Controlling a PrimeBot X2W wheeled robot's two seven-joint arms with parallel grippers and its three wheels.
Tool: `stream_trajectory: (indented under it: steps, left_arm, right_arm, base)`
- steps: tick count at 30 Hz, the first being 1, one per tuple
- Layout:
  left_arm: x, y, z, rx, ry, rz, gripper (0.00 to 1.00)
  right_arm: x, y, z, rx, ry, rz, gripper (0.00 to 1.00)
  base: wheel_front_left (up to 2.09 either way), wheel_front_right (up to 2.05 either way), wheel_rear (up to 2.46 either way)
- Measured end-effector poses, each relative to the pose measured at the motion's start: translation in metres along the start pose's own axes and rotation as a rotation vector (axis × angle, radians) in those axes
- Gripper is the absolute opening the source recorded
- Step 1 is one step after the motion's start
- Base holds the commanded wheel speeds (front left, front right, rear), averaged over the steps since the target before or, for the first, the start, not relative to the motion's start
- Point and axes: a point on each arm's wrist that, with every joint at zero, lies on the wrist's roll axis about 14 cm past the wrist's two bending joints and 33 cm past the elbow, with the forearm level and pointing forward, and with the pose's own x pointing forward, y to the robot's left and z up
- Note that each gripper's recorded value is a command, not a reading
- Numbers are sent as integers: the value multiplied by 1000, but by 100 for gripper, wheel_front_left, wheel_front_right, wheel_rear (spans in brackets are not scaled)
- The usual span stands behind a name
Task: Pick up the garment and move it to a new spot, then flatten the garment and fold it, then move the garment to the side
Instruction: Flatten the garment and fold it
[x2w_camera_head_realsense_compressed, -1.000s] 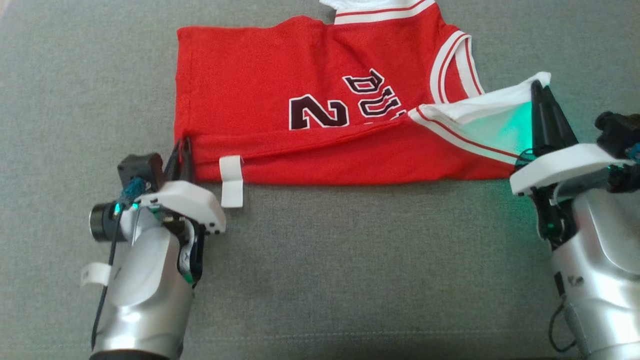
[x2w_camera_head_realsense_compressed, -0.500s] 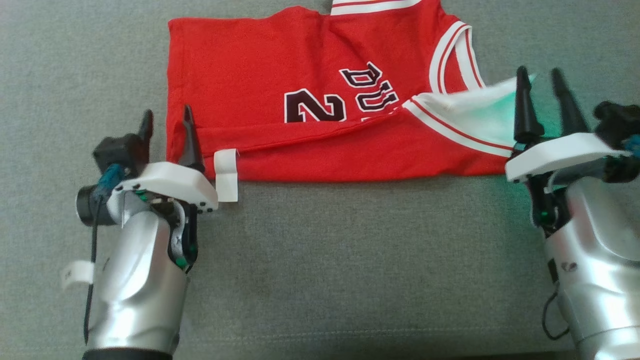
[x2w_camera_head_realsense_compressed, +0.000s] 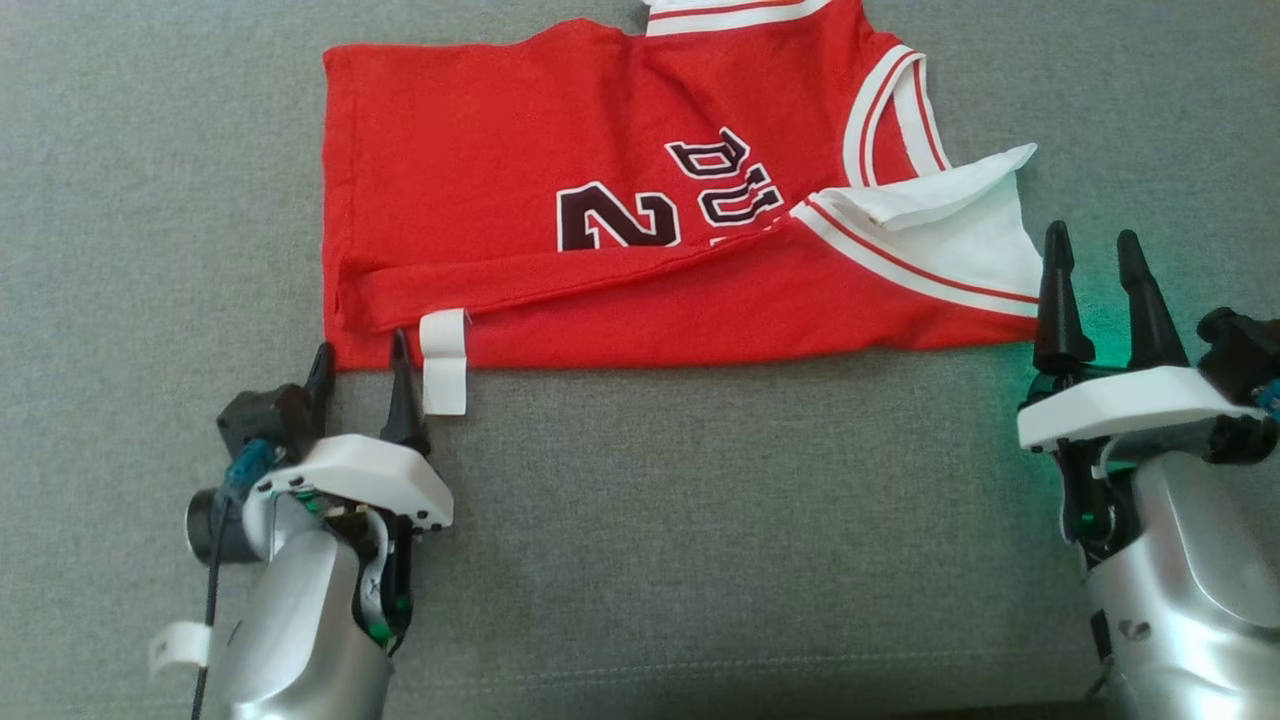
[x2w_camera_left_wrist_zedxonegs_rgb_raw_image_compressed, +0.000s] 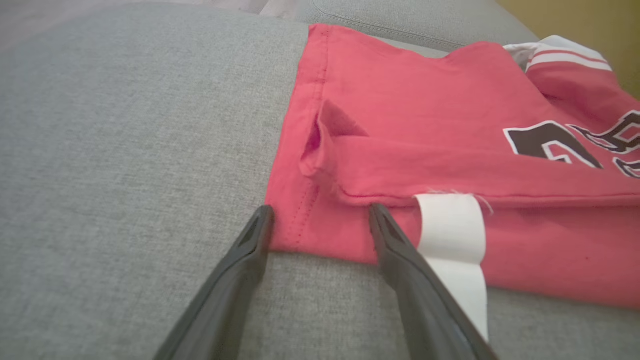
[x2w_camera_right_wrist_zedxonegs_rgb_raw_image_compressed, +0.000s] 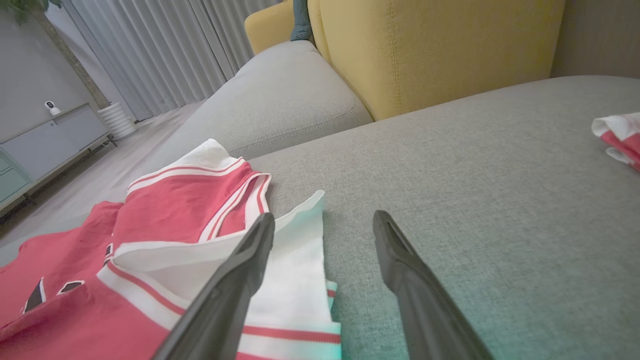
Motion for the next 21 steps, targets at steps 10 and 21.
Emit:
stream_trajectory:
  steps: [10, 21]
  left_arm:
    - [5, 4, -11, 5, 40, 20, 18]
    - [9, 1, -17, 11, 67, -15, 0]
  right_arm:
    - [-9, 15, -27, -78, 90, 57, 100]
    - [-10, 1, -57, -184, 218, 38, 83]
  base:
    - [0, 0, 0]
    - [0, 0, 0]
